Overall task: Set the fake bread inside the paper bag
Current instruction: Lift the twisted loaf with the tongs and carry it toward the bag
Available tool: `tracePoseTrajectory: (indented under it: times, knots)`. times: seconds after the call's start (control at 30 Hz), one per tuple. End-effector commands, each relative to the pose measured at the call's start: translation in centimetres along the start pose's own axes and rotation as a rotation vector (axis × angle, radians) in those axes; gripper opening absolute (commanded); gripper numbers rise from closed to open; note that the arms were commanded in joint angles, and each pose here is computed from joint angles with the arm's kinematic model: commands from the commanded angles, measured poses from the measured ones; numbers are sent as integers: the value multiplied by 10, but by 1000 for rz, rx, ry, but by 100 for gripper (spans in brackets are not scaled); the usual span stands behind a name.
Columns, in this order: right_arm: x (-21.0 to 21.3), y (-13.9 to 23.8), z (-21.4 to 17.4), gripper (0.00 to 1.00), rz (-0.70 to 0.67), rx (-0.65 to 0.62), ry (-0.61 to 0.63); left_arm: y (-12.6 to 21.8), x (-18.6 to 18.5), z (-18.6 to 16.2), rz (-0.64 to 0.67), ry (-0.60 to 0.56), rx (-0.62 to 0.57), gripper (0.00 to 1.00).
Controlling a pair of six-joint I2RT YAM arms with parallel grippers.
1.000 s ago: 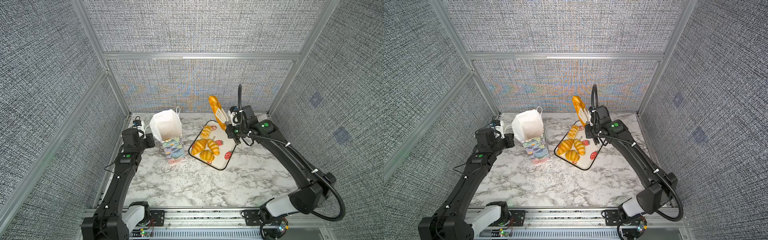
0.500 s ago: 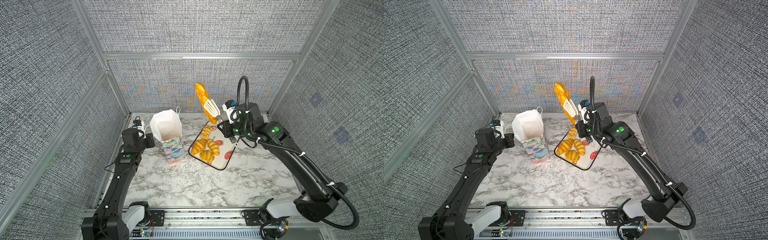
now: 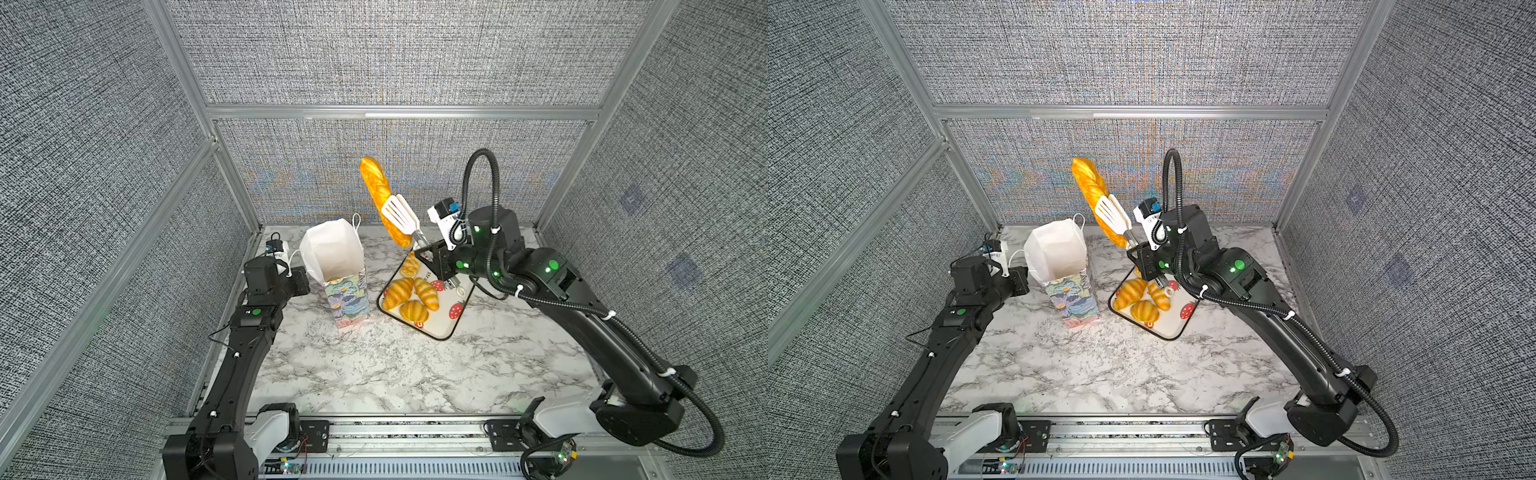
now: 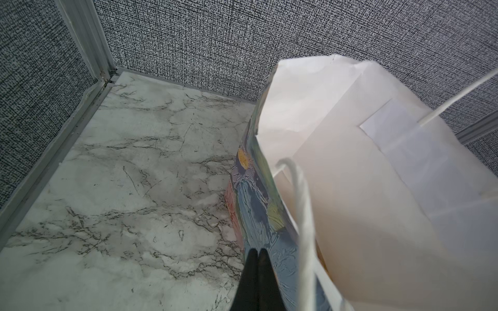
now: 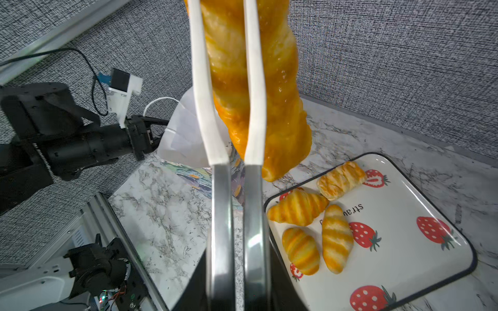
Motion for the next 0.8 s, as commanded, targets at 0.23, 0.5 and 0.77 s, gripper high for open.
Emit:
tracePoseTrajectory:
  times: [0.23,0.5,0.77]
  knots:
    - [48,-15,42,25,263,-139,3,0,-2,3,-13,-6,-15,0]
    - [77,-33,51,25,386,-151,10,0,-2,3,-12,-5,-15,0]
    - [83,-61,44,25,391,-113,-8,1,-1,3,-11,-6,-18,0]
Point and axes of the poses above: each gripper's point midway between its finger pads, its own y axis back along the fingers, its own x axis along the line the jaws close on, z = x × y, the point moved 2 cm from there along y, back along the fingers, and after that the axes turned 8 degrees about y, right-handed, at the moved point
